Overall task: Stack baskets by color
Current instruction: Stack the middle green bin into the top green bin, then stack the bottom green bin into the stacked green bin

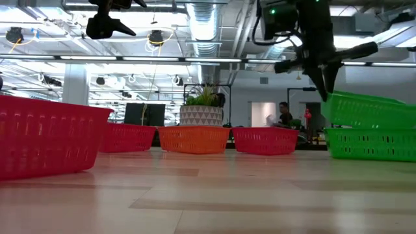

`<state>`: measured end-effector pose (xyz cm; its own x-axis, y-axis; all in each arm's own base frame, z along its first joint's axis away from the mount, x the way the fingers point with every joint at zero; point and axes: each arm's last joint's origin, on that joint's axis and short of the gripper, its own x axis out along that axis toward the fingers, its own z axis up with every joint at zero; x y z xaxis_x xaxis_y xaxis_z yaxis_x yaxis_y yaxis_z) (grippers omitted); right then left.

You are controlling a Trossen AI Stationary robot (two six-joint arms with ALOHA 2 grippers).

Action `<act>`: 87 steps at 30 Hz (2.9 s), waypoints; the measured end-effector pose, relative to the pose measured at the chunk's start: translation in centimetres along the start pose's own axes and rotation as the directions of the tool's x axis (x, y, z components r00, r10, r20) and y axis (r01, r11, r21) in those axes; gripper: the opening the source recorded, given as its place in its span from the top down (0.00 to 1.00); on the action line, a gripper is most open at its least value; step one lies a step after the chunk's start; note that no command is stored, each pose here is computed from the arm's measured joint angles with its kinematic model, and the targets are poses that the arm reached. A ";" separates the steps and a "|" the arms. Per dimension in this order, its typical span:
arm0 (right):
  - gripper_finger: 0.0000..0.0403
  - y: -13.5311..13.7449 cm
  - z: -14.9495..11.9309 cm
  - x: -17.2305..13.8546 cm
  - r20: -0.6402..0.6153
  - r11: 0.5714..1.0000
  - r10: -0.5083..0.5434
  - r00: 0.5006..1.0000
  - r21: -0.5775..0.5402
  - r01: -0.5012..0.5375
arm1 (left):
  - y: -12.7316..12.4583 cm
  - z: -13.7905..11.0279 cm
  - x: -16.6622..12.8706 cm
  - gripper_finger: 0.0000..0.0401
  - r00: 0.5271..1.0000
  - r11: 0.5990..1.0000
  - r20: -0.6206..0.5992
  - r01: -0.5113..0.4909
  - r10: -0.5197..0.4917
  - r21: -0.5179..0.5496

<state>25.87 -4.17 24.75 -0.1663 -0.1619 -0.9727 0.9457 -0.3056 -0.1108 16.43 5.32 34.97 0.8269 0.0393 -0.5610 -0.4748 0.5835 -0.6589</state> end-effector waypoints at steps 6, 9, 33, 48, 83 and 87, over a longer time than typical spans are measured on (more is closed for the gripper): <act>0.89 0.9 -0.3 1.3 -0.006 0.998 -0.059 0.998 -0.007 0.059 | 0.0 0.0 0.0 0.26 1.000 1.000 0.000 0.000 0.000 0.000; 0.86 1.3 -0.4 1.8 -0.014 0.997 -0.080 0.997 -0.007 0.080 | 0.0 0.0 0.0 0.26 1.000 1.000 0.000 0.000 0.000 0.000; 0.41 -5.9 -8.8 -5.3 -0.182 0.827 0.192 0.964 -0.500 -0.259 | 0.0 0.0 0.0 0.26 1.000 0.999 0.003 -0.005 0.005 0.034; 0.41 -15.2 -20.1 -4.9 -0.359 0.406 -0.006 0.933 -0.854 -0.326 | 0.0 0.0 0.0 0.26 1.000 1.000 0.011 -0.015 0.014 0.021; 0.91 -17.5 -21.3 5.6 -0.401 0.364 -0.017 0.916 -0.856 -0.368 | 0.2 0.2 0.0 0.26 0.994 0.996 0.074 -0.078 0.082 -0.049; 0.95 -16.8 -21.2 4.6 -0.435 0.357 0.005 0.900 -0.840 -0.408 | 0.2 0.2 0.0 0.26 0.994 0.996 0.074 -0.078 0.082 -0.049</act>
<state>15.12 20.09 17.82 -0.0234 0.2614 -0.9650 0.6400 0.7454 0.1864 16.39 5.64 34.92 0.8053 0.1473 -0.5743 -0.5524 0.5383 -0.6365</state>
